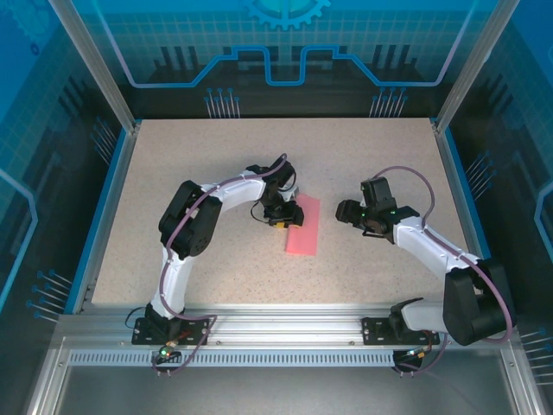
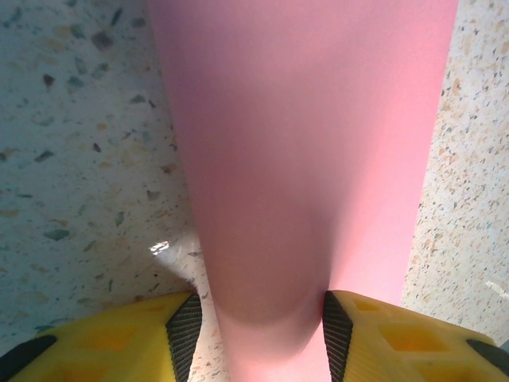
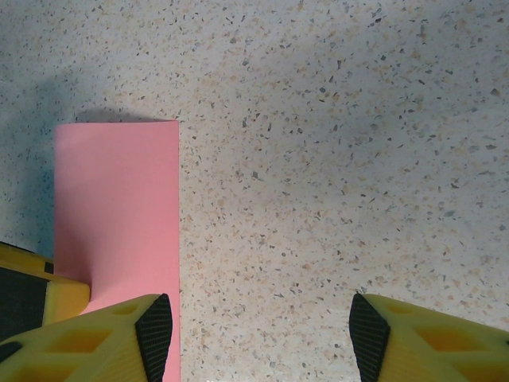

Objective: Fold a paper plane with a square sheet of paper (fold left side to right side)
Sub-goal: First fold in half a square sheet of paper at the center of the table.

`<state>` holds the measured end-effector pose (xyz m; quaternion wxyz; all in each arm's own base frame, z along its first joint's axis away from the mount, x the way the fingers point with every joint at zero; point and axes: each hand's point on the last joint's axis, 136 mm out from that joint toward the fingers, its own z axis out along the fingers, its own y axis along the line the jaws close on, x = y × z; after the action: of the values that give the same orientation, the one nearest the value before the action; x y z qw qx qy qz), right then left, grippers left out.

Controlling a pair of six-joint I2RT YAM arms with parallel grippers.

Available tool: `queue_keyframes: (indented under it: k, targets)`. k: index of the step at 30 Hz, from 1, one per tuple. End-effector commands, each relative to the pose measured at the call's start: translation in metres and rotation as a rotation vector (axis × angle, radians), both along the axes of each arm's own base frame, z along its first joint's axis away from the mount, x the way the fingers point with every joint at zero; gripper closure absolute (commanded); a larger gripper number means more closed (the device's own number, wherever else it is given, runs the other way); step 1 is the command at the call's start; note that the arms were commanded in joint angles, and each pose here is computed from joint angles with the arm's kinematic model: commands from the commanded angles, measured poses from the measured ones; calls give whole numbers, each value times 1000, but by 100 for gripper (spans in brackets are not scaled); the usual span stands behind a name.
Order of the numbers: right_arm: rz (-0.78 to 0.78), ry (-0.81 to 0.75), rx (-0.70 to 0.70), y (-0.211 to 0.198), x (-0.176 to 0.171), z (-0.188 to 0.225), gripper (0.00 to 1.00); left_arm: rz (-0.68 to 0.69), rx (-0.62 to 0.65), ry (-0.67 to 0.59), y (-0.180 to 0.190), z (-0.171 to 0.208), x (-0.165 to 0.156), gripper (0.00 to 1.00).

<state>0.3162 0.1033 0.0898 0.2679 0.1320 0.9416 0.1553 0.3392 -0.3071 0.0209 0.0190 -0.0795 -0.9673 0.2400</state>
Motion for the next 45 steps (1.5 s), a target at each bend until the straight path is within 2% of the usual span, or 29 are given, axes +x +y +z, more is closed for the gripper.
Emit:
queue_keyframes:
  k: [1, 11, 22, 45]
  targets:
    - [-10, 32, 10, -3, -4, -7, 37, -15, 51, 58, -4, -35, -15, 51]
    - [32, 49, 46, 7, -4, -12, 37, -13, 54, 60, -4, -36, -15, 51]
    - [103, 78, 106, 30, 2, -19, 43, -17, 57, 61, -3, -36, -16, 51]
    - [90, 72, 73, 24, 1, -15, 43, -43, 49, 75, -5, -38, -19, 51]
